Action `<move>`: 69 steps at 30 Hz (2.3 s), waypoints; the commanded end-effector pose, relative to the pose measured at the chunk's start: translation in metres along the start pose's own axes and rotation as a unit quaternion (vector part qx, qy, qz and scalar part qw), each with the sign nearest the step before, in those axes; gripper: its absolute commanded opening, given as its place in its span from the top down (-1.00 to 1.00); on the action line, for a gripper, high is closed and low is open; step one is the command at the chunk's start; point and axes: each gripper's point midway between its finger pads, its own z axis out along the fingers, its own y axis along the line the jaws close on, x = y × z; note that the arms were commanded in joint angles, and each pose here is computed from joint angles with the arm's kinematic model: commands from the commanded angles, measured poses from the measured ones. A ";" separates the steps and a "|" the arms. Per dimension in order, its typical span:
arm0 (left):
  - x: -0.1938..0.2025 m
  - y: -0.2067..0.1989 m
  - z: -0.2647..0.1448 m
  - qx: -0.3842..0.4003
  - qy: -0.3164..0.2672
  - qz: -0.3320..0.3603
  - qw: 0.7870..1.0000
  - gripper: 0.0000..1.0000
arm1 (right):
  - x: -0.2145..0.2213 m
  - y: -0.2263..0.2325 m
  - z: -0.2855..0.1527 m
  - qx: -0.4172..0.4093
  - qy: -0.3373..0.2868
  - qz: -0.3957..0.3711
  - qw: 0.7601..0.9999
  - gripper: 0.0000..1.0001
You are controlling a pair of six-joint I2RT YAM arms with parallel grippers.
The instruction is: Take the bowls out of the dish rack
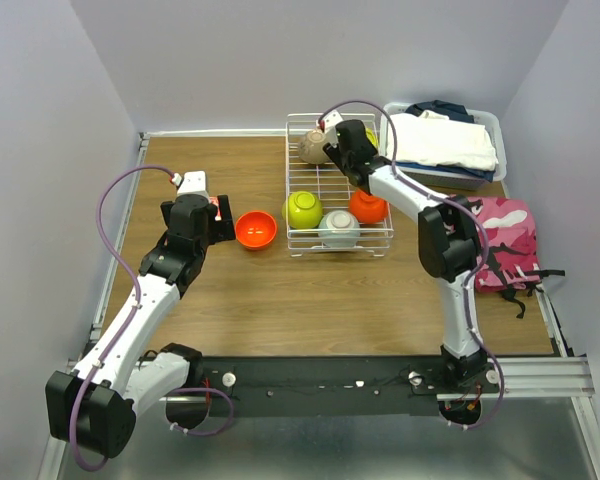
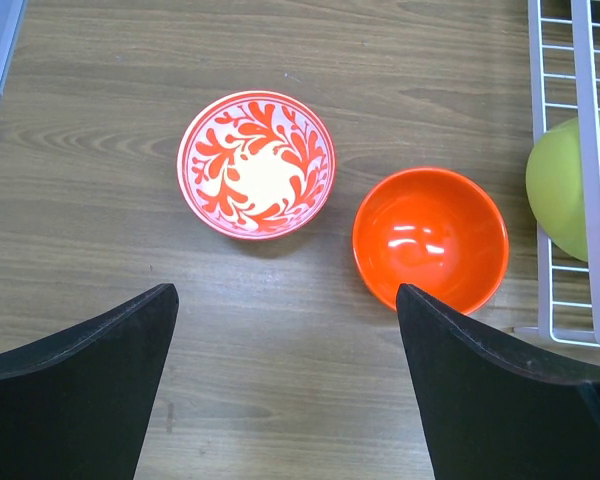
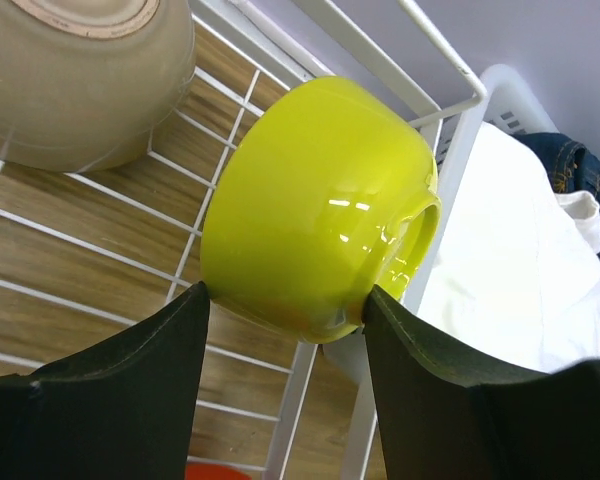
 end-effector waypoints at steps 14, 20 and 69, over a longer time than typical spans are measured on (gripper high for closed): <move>-0.011 -0.019 -0.010 0.060 -0.021 -0.005 0.998 -0.98 | -0.080 -0.016 -0.096 -0.125 -0.148 0.210 0.958 -0.10; -0.016 -0.029 -0.017 0.091 -0.036 -0.012 0.995 -0.98 | -0.095 -0.001 -0.130 -0.199 -0.187 0.257 0.927 -0.10; -0.014 -0.033 -0.017 0.100 -0.023 -0.012 0.995 -0.98 | -0.027 0.040 -0.058 -0.197 -0.034 0.125 0.972 0.97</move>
